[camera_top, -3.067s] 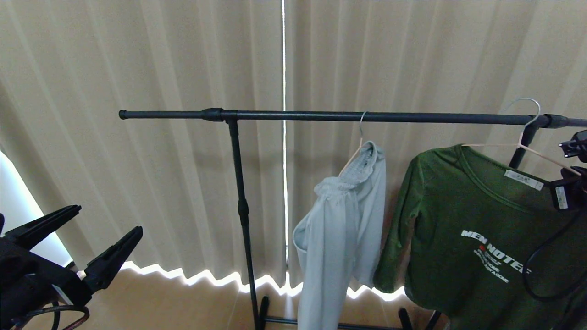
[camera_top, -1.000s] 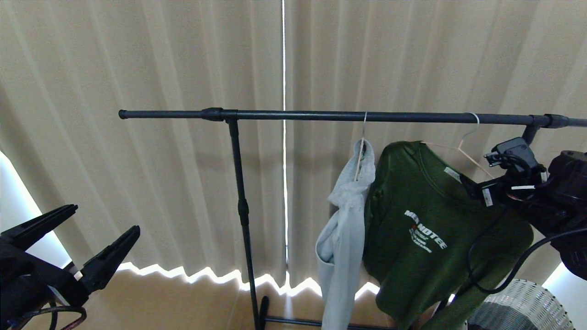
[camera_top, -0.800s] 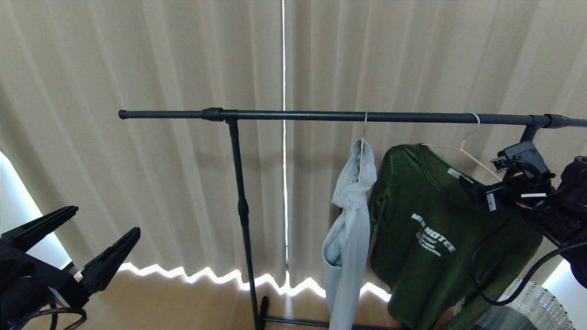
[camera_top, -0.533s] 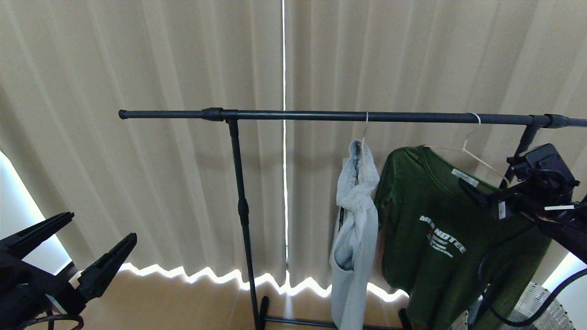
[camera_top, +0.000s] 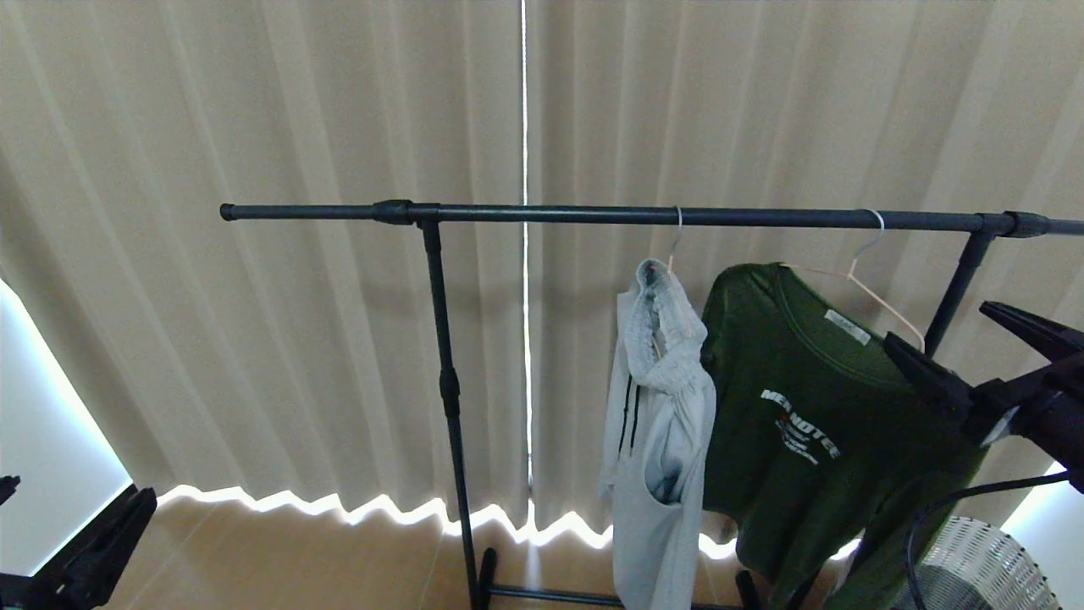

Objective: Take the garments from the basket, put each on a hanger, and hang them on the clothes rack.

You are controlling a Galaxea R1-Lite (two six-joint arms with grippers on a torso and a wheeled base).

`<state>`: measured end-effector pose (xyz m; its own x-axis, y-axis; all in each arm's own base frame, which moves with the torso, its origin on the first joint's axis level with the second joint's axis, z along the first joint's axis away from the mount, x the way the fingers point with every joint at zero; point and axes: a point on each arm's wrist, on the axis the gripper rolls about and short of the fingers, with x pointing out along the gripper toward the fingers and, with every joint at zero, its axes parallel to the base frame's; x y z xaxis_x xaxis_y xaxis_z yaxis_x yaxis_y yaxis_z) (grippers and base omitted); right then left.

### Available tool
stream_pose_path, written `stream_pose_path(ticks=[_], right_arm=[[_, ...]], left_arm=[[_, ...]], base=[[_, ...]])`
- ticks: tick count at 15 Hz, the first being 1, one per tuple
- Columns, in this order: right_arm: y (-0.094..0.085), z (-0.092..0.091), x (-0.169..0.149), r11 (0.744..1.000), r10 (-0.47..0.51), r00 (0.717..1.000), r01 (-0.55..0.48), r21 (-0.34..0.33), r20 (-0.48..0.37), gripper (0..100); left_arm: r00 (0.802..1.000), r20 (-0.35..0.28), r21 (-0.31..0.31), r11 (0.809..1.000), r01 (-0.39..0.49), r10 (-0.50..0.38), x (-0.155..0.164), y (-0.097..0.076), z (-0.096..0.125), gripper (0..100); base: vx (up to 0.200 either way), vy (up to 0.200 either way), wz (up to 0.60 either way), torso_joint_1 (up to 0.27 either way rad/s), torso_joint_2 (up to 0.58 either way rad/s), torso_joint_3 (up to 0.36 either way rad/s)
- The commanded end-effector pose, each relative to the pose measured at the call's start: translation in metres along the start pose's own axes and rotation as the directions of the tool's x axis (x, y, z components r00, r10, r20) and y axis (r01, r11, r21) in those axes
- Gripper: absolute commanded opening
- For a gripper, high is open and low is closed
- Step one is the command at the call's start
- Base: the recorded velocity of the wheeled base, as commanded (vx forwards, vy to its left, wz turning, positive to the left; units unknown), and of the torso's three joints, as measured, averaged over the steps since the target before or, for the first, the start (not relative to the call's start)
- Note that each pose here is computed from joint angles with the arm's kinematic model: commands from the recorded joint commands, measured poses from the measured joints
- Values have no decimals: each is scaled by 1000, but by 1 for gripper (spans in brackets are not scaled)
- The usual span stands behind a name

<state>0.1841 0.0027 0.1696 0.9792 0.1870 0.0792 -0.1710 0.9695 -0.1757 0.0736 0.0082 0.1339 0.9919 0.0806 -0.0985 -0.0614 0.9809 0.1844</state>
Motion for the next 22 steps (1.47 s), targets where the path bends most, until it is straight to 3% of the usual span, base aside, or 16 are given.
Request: stream_pose_path(ticks=[1, 2, 3, 5, 7, 9, 11, 16, 18, 20, 22], right_arm=[[5, 5, -26, 1000, -1, 999, 1, -4, 37, 100], [6, 5, -28, 1000, 0, 999, 1, -5, 35, 100], [12, -7, -48, 1000, 9, 1000, -9, 5, -3, 100], [17, -13, -58, 1000, 24, 999, -24, 18, -29, 100], [20, -13, -74, 994, 33, 998, -27, 109, -55, 100], [22, -14, -82, 992, 39, 996, -29, 126, -78, 100], [24, -14, -93, 992, 40, 996, -29, 126, -84, 100], [31, -20, -127, 991, 51, 986, -30, 133, -161, 100], [33, -23, -140, 989, 60, 976, -30, 143, -210, 100], [39, -32, -165, 988, 63, 959, -20, 155, -277, 100], [42, -37, -180, 987, 53, 945, -1, 158, -323, 100]], left_arm=[[998, 36, -2, 999, -43, 43, -30, -1, -9, 100], [998, 35, -2, 999, -42, 43, -33, -2, -10, 100], [1000, -7, -2, 1000, -30, 30, -51, -6, -25, 100], [999, -35, -2, 1000, -16, 16, -67, -8, -29, 100], [999, -50, 5, 1000, -4, 4, -78, -11, -39, 100], [997, -63, 27, 999, 46, -45, -80, -14, -53, 100], [995, -49, 34, 995, 90, -88, -81, -13, -55, 100], [997, 11, 27, 996, 80, -80, -87, -14, -61, 100], [997, 8, -19, 997, 81, -81, -86, -15, -62, 100], [996, 10, -108, 991, 84, -84, -86, -15, -64, 100], [996, 13, -140, 987, 84, -83, -86, -15, -64, 100]], base=[[0, 0, 0, 0, 0, 0], [0, 0, 0, 0, 0, 0], [0, 0, 0, 0, 0, 0], [0, 0, 0, 0, 0, 0], [0, 0, 0, 0, 0, 0], [0, 0, 0, 0, 0, 0], [0, 0, 0, 0, 0, 0], [0, 0, 0, 0, 0, 0], [0, 0, 0, 0, 0, 0], [0, 0, 0, 0, 0, 0], [0, 0, 0, 0, 0, 0]])
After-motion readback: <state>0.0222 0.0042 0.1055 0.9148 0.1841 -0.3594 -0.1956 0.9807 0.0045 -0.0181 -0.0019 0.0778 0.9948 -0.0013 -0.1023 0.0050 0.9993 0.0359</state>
